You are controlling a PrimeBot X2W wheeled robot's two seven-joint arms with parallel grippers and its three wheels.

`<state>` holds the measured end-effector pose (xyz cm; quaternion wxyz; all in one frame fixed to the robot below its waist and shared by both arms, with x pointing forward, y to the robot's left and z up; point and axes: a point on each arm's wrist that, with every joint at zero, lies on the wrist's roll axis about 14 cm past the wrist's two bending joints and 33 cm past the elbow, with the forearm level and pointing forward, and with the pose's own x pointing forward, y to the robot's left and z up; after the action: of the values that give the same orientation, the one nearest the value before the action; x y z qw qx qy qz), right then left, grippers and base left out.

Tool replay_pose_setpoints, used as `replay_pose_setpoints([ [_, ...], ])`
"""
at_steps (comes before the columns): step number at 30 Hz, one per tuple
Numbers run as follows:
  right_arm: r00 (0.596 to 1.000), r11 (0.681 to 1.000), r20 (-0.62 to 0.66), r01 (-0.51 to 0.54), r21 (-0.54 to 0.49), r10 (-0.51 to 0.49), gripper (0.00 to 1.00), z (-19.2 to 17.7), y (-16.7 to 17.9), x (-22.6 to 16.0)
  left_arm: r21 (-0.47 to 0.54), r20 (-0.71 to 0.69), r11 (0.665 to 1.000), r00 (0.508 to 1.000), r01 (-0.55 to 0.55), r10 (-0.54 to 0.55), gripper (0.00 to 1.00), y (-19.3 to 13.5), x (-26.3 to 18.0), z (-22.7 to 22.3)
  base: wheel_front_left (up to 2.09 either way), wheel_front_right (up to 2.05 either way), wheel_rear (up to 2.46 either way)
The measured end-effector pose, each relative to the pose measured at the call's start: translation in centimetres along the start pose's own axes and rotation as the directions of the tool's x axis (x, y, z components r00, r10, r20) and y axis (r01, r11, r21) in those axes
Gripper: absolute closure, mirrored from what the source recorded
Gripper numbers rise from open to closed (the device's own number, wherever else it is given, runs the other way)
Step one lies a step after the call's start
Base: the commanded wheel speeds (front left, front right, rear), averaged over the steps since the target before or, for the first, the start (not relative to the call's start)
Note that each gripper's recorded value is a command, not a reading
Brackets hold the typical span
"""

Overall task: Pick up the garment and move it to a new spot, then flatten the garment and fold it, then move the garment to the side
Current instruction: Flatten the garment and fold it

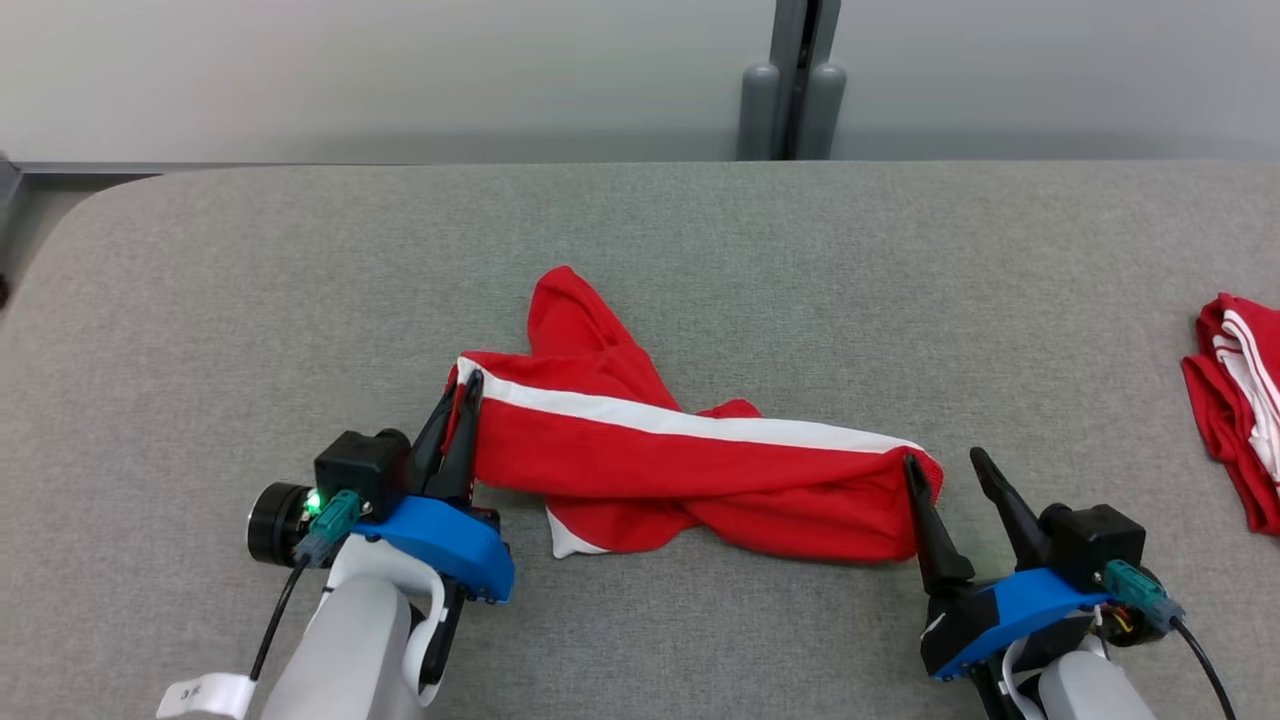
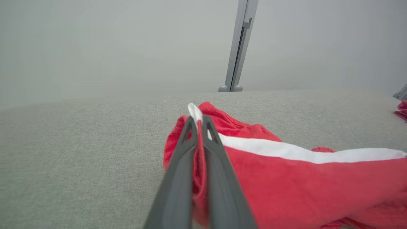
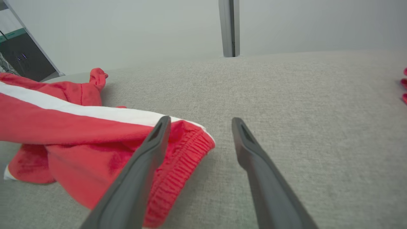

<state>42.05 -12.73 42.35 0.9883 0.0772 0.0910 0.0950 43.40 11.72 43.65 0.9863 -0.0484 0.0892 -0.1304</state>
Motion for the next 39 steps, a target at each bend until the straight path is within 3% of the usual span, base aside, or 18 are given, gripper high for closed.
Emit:
replay_pose_setpoints([
  [8,1.0,0.992,-0.021,-0.004,0.129,0.006,0.0,-0.9,1.0,0.2,-0.041,0.051,0.999,0.998,-0.036,0.038,1.0,0.5,-2.0,0.7,0.0,0.0,0.0],
  [16,0.998,0.961,-0.05,-0.008,0.278,0.022,0.0,-1.7,1.9,1.3,-0.052,0.024,0.997,0.998,-0.05,0.051,1.0,0.7,-2.5,-0.5,0.0,0.0,0.0],
  [32,0.998,0.855,-0.046,-0.013,0.519,0.043,0.0,-1.3,3.0,1.6,-0.041,0.022,0.998,0.999,-0.049,0.05,1.0,0.8,-2.3,-0.5,0.0,0.0,0.0],
  [39,0.998,0.823,-0.042,-0.007,0.568,0.037,0.0,-1.1,2.7,1.4,-0.039,0.024,0.998,0.999,-0.044,0.045,1.0,0.6,-2.3,-0.5,0.0,0.0,0.0],
])
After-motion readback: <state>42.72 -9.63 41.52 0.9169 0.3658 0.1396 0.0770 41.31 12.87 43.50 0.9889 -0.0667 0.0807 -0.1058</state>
